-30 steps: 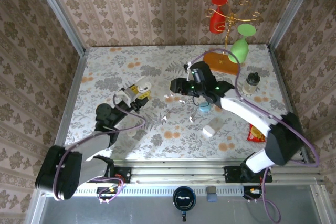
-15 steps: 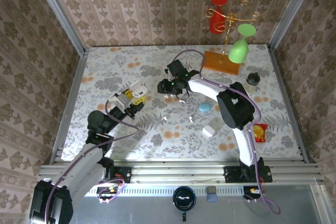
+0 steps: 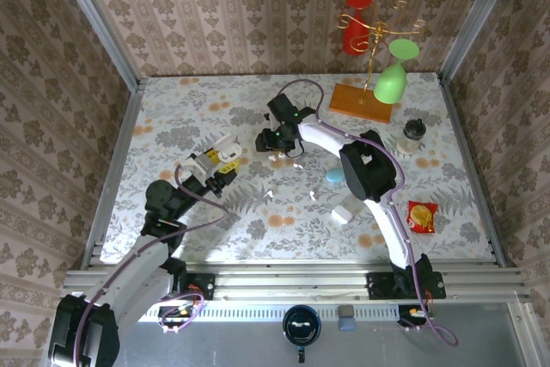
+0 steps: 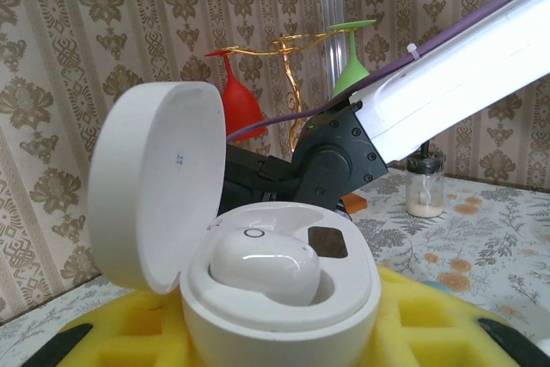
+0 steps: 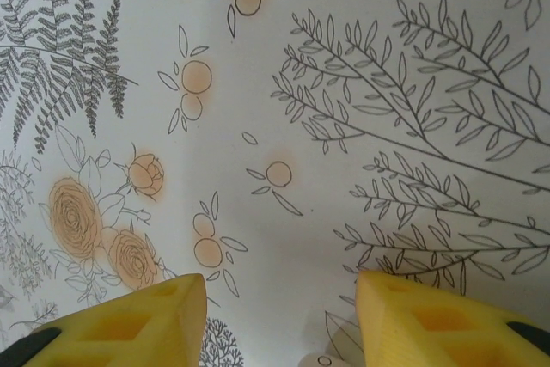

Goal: Insert wireless bluetooth earbuds into charging case

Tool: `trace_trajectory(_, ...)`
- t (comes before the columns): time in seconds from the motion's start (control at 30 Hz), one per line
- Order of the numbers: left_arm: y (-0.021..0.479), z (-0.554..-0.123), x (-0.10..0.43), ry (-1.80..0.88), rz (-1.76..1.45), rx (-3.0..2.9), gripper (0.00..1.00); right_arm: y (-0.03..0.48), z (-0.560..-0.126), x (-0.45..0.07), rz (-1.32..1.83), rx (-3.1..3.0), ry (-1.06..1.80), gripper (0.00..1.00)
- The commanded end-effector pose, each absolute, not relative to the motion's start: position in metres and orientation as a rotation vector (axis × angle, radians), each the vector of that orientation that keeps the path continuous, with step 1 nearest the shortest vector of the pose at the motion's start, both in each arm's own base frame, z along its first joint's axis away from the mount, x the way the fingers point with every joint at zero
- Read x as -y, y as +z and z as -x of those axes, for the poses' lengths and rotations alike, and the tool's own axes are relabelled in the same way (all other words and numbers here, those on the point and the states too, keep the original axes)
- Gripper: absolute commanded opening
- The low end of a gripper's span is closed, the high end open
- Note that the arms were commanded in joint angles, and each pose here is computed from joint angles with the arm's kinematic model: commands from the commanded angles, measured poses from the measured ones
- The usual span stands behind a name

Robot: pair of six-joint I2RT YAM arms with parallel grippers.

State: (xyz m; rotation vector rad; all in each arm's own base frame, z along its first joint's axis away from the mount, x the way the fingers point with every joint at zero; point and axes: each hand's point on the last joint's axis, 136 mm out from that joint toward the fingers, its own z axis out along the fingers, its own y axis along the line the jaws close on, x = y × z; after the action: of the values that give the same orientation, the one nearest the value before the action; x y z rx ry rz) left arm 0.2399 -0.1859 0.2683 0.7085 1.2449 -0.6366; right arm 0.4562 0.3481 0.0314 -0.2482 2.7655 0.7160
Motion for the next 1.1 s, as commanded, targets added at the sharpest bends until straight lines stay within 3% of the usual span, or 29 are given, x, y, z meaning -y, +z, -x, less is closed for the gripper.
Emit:
trace_trajectory(0.0,0.268,-0.238,0.187,-0.635,-0.716,-1.232,0.32,0.017,-0.432,-0.338,0.3,-2.875,0.702,0.49)
trace_trajectory(0.53,0.265,-0.242,0.189,-0.643,-0.718,-1.241,0.33,0.023,-0.41,-0.334,0.348,-2.902,0.759,0.4)
trace_trajectory(0.87,0.265,-0.243,0.19,-0.645,-0.719,-1.244,0.33,0.016,-0.411,-0.33,0.324,-2.912,0.741,0.25)
trace_trajectory(1.07,0.261,-0.246,0.191,-0.644,-0.723,-1.256,0.33,0.025,-0.414,-0.33,0.323,-2.892,0.735,0.21)
